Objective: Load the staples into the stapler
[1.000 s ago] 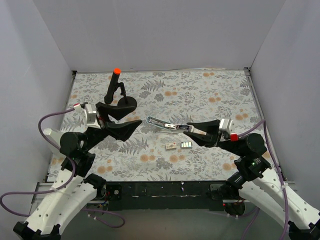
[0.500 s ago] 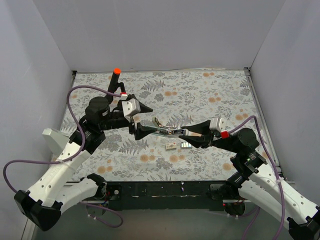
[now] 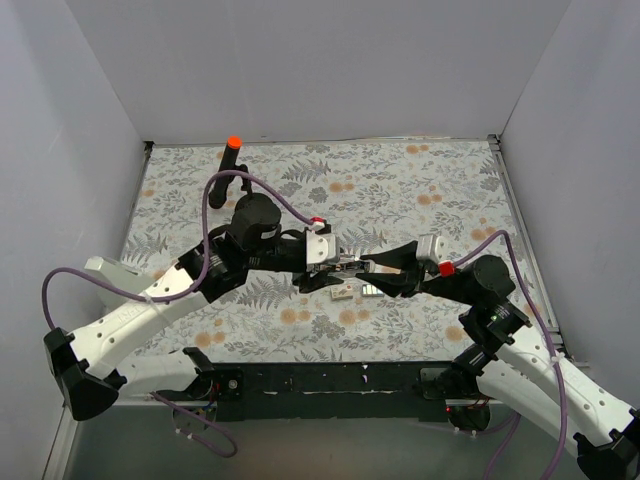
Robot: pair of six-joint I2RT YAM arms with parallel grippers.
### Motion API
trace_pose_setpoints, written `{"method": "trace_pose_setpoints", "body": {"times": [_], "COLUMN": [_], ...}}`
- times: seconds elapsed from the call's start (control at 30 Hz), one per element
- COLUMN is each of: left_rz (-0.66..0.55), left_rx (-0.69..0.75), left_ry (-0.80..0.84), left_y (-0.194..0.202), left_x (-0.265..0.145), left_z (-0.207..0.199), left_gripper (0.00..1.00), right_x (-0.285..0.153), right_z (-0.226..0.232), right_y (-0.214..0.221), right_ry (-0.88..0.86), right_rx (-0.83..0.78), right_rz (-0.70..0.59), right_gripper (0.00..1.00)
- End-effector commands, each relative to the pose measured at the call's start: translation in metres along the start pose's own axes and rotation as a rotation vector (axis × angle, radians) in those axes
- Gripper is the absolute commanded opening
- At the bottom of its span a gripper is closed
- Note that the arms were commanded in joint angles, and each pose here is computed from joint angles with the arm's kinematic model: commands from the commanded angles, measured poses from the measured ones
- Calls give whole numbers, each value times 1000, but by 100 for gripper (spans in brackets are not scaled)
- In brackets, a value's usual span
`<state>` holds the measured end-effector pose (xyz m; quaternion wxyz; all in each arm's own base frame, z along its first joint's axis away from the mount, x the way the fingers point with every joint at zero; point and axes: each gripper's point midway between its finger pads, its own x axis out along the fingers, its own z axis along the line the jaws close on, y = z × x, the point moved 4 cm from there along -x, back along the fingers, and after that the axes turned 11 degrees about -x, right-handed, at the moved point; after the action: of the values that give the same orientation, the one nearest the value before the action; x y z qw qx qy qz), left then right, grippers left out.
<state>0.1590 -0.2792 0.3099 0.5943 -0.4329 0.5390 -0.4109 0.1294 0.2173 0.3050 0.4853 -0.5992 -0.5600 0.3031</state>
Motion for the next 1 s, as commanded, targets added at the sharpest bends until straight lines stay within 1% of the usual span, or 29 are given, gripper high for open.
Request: {"method": "trace_pose_setpoints", "body": {"times": [0.0, 0.1, 0.17, 0.2, 0.27, 0.3, 0.4, 0.43, 0.57, 0.7, 0.73, 0.77, 0.8, 0.87, 0.9, 0.97], "left_rz": [75, 104, 104, 103, 99, 98, 92, 94, 104, 138, 160, 185, 230, 285, 328, 375], "left_rx": [65, 72, 81, 83, 90, 89, 92, 94, 100, 91, 82, 72, 56, 37, 22, 6], "left_ry": [-57, -40, -37, -34, -25, -22, 0, -1, 5, 0, -5, -8, -30, -54, -71, -88], "left_y": [0, 4, 4, 4, 2, 2, 1, 2, 4, 12, 17, 23, 33, 46, 56, 71], "left_x": [2, 7, 8, 8, 8, 8, 7, 7, 6, 5, 4, 5, 3, 3, 3, 2], "left_z": [5, 2, 2, 1, 0, -1, -4, -4, -5, -5, -5, -4, -2, 2, 4, 6], "left_gripper": [54, 47, 44, 40, 36, 31, 25, 18, 0, 0, 0, 0, 0, 0, 0, 0], "right_x": [1, 1, 1, 1, 1, 1, 1, 1, 1, 0, -1, -1, -2, -4, -5, -8], "right_z": [-5, -5, -4, -4, -4, -4, -4, -3, -2, -2, -1, -1, -1, 0, 1, 1], "right_y": [-21, -21, -21, -20, -20, -20, -19, -18, -13, -4, 1, 4, 5, 11, 14, 19], "right_ry": [11, 11, 12, 11, 12, 11, 10, 8, -1, 7, 9, 14, 17, 22, 23, 44], "right_rx": [-54, -53, -55, -53, -51, -50, -49, -46, -38, -22, -14, -8, -6, 9, 16, 23], "right_rz": [-84, -84, -86, -84, -81, -81, -79, -76, -62, -26, -5, 6, 13, 33, 42, 60], "right_gripper": [1, 1, 1, 1, 1, 1, 1, 1, 1, 1, 3, 8, 23, 40, 55, 65]}}
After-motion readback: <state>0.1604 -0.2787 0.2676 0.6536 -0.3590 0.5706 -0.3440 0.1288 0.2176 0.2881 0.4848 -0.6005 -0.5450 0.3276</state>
